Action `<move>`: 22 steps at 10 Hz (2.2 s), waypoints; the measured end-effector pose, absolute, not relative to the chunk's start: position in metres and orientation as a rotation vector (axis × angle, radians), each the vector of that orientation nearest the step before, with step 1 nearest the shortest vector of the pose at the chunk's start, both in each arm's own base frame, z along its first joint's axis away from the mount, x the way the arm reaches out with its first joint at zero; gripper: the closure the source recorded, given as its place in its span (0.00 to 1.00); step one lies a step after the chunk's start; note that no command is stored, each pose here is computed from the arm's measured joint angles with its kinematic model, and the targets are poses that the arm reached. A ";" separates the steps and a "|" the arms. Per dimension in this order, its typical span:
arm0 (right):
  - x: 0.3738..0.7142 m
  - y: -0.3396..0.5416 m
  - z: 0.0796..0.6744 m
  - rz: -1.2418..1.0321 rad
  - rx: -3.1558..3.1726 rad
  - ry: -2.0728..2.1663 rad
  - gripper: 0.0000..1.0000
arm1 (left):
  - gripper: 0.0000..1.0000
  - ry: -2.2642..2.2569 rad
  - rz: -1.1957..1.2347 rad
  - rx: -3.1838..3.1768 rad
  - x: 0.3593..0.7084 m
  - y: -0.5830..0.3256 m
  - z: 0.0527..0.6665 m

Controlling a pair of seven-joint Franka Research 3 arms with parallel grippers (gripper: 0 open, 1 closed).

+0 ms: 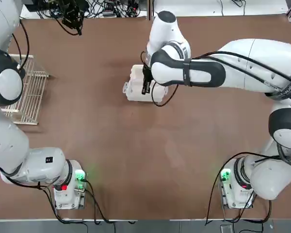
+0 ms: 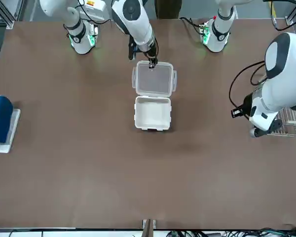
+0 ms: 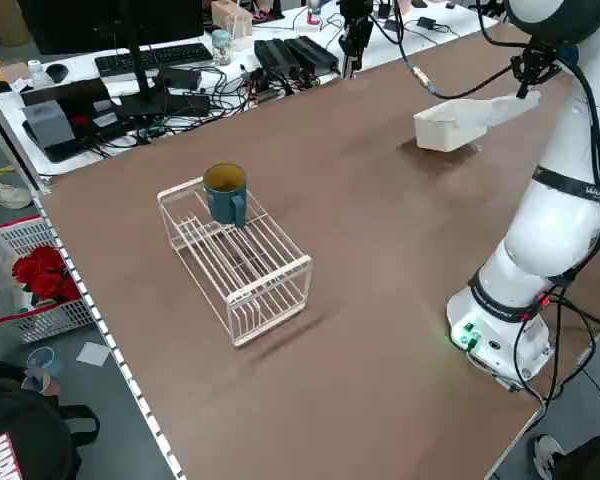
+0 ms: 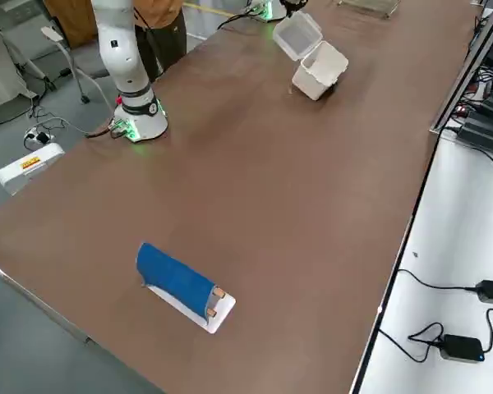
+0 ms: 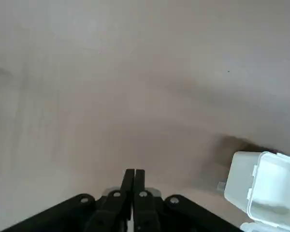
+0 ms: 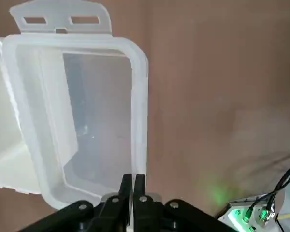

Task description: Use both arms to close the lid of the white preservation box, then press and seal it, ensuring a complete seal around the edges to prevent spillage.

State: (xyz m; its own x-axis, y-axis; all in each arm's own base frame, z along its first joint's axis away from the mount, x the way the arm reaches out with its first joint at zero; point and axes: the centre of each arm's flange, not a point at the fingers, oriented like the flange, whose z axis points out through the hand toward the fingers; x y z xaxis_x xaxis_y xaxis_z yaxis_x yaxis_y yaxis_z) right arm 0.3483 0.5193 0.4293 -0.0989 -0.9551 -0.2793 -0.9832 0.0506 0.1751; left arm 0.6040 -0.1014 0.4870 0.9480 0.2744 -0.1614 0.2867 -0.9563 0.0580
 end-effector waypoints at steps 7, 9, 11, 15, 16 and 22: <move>0.364 0.511 0.447 0.543 -1.992 2.234 0.96 | 0.95 0.435 -0.233 3.021 0.604 -0.102 0.487; 0.364 0.510 0.452 0.550 -1.989 2.231 0.96 | 0.95 0.433 -0.237 3.021 0.604 -0.102 0.486; 0.373 0.504 0.451 0.545 -1.978 2.236 0.96 | 0.95 0.433 -0.238 3.022 0.604 -0.102 0.486; 0.392 0.490 0.451 0.543 -1.957 2.234 0.96 | 0.95 0.433 -0.243 3.022 0.604 -0.102 0.485; 0.398 0.486 0.451 0.544 -1.947 2.229 0.96 | 0.95 0.433 -0.244 3.022 0.604 -0.102 0.484; 0.436 0.475 0.446 0.526 -1.893 2.219 0.97 | 0.95 0.434 -0.244 3.022 0.604 -0.102 0.484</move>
